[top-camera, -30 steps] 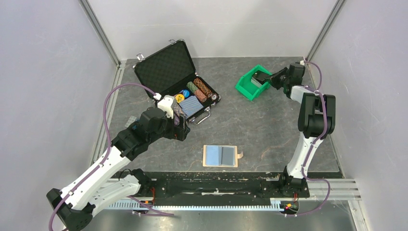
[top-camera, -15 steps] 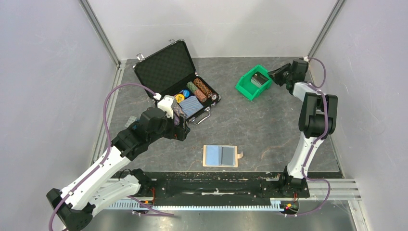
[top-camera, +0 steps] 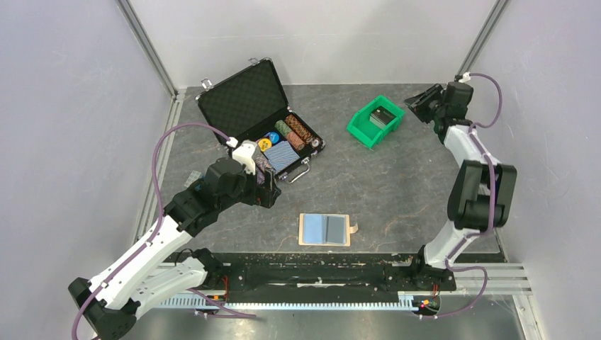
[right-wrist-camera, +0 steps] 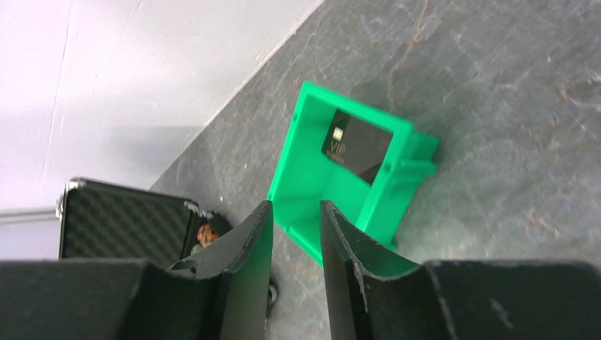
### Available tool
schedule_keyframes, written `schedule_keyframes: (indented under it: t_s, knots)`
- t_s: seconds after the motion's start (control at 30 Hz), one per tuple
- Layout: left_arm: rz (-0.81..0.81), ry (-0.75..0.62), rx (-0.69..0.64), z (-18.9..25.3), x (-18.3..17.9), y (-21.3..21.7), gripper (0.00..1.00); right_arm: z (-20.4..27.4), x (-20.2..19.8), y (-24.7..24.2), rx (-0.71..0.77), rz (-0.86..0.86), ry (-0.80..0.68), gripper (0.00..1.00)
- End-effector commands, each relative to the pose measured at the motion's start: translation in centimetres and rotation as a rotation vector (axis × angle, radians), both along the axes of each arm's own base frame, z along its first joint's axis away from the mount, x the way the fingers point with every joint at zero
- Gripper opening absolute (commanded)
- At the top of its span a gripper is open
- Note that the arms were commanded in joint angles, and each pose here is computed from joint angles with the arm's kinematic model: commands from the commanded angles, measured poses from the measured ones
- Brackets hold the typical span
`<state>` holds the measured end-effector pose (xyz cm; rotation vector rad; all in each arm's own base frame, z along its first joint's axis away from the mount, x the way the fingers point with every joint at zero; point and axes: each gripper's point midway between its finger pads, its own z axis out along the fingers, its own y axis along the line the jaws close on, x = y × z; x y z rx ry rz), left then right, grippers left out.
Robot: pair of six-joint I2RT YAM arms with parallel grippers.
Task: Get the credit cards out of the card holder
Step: Place the credit card in the storage box, then remove the credit card from the card holder.
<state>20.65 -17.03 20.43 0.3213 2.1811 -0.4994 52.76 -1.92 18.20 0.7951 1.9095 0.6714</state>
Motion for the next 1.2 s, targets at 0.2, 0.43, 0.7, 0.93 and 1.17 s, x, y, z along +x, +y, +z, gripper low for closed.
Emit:
schedule_keyframes:
  t_s: [0.2,0.43,0.7,0.93,1.17]
  knots:
    - [-0.057,0.085,-0.218,0.3,-1.1,-3.6,1.0,-1.9,-12.5,7.4,-0.184,0.24,0.031,0.38]
    - [-0.006,0.105,-0.313,-0.4,-0.6,-4.4,0.95,-6.4,-21.5,13.5,-0.263,0.465,0.06,0.41]
    - [-0.156,0.273,-0.37,-3.3,-2.5,-7.8,0.91,-10.8,-31.1,19.0,-0.15,0.748,0.065,0.41]
    - [-0.186,0.406,-0.387,-7.0,-2.9,-9.5,0.83,-10.1,-34.6,22.1,-0.081,0.826,0.013,0.42]
    - [-0.168,0.502,-0.348,-10.9,-3.5,-9.5,0.8,-9.0,-35.1,23.4,-0.065,0.805,-0.009,0.46]
